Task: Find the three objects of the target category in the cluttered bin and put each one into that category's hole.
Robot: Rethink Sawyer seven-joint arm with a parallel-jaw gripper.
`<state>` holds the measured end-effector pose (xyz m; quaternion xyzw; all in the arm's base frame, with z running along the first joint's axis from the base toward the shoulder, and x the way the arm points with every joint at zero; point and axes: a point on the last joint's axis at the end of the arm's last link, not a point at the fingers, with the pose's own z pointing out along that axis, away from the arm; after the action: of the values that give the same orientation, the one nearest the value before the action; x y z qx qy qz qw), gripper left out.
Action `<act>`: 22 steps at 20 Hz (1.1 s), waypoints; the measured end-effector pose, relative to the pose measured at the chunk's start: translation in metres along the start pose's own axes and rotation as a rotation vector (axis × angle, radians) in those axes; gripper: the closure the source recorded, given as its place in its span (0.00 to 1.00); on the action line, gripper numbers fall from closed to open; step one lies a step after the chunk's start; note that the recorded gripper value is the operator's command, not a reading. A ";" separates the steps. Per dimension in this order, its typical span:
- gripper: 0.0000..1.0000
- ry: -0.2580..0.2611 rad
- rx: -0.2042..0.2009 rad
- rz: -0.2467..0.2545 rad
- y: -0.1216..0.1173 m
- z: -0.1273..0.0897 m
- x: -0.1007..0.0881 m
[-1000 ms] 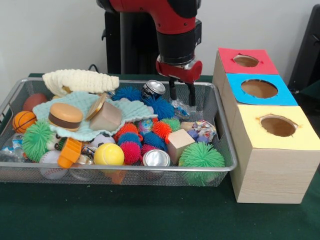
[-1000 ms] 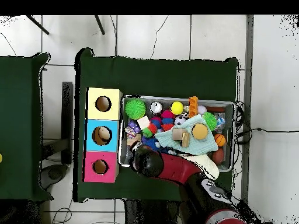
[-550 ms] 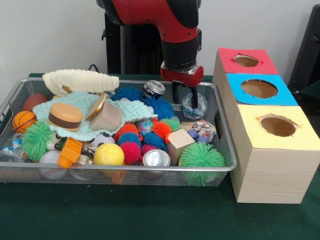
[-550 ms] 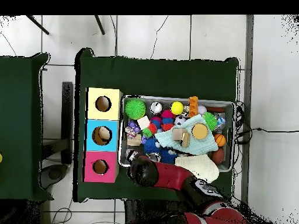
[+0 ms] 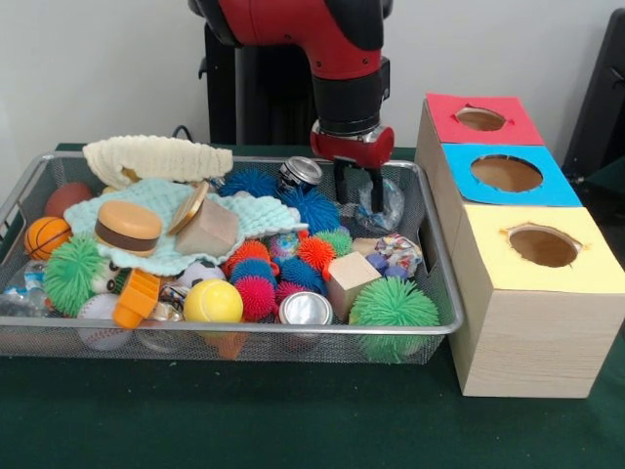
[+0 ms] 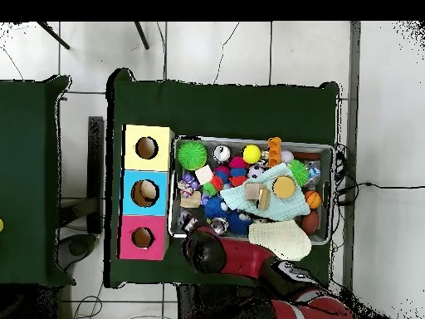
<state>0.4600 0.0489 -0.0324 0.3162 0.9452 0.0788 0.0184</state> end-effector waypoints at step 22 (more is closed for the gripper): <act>1.00 0.013 -0.054 0.000 -0.036 0.001 -0.003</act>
<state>0.4410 0.0187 -0.0391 0.3150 0.9429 0.1062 0.0205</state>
